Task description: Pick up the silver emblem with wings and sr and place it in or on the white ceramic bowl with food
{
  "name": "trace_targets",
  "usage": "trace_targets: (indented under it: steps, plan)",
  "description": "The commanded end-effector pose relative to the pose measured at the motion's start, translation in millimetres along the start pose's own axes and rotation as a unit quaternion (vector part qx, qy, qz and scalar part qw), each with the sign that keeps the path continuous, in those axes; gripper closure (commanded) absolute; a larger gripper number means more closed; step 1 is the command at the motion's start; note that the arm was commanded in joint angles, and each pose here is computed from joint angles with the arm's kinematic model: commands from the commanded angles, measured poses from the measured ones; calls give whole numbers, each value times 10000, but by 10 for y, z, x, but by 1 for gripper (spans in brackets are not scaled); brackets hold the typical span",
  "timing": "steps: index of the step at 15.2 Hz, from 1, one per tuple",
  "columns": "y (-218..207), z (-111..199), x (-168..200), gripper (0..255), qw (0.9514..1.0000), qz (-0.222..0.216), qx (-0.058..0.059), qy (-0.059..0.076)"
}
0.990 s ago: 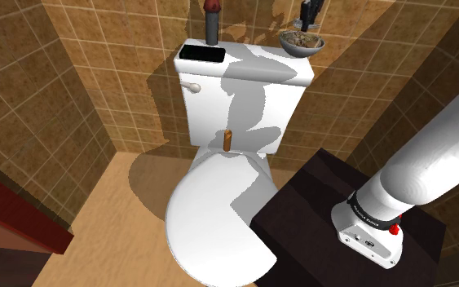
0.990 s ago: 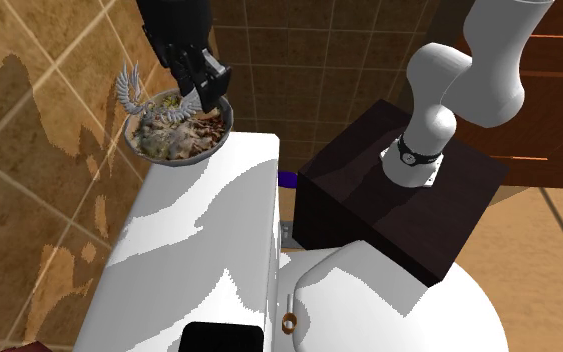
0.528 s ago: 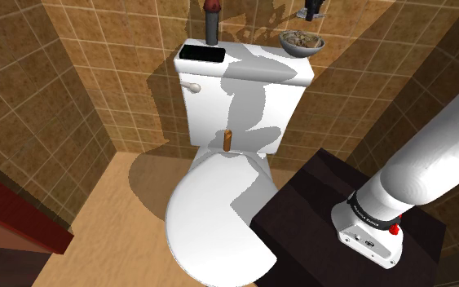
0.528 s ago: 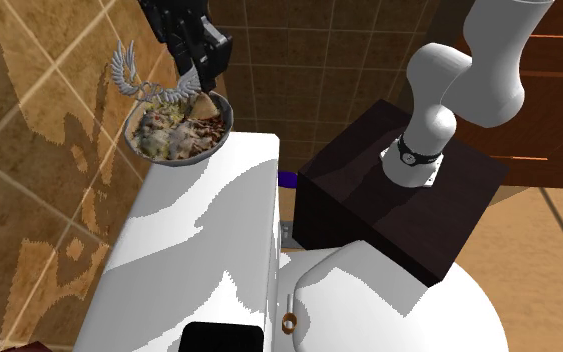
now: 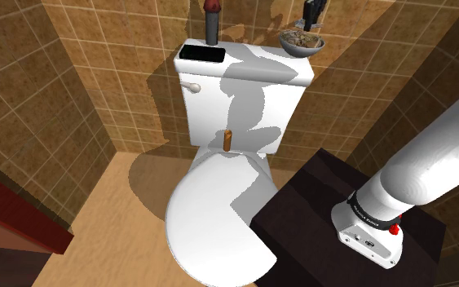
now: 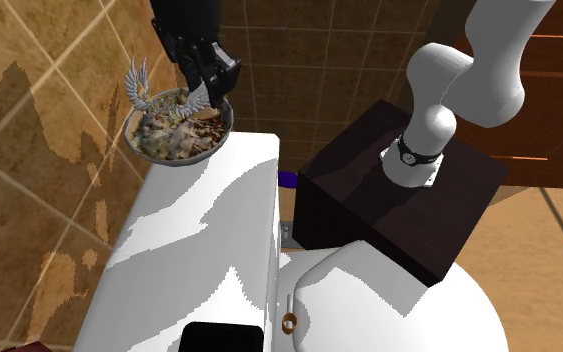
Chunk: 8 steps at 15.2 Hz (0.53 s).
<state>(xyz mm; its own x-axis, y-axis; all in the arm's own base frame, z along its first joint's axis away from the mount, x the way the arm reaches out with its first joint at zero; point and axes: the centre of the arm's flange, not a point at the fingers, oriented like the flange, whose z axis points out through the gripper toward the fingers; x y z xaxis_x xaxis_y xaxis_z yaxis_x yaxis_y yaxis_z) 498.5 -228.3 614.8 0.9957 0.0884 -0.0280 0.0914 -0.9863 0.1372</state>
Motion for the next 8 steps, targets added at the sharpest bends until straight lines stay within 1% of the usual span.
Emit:
trace_targets:
  steps: [1,6,8]
  plan:
    - [-8,110,3,255,10000,1,-1,3]
    - [-45,372,10,255,10000,1,-1,3]
    - [-46,381,10,255,10000,1,-1,3]
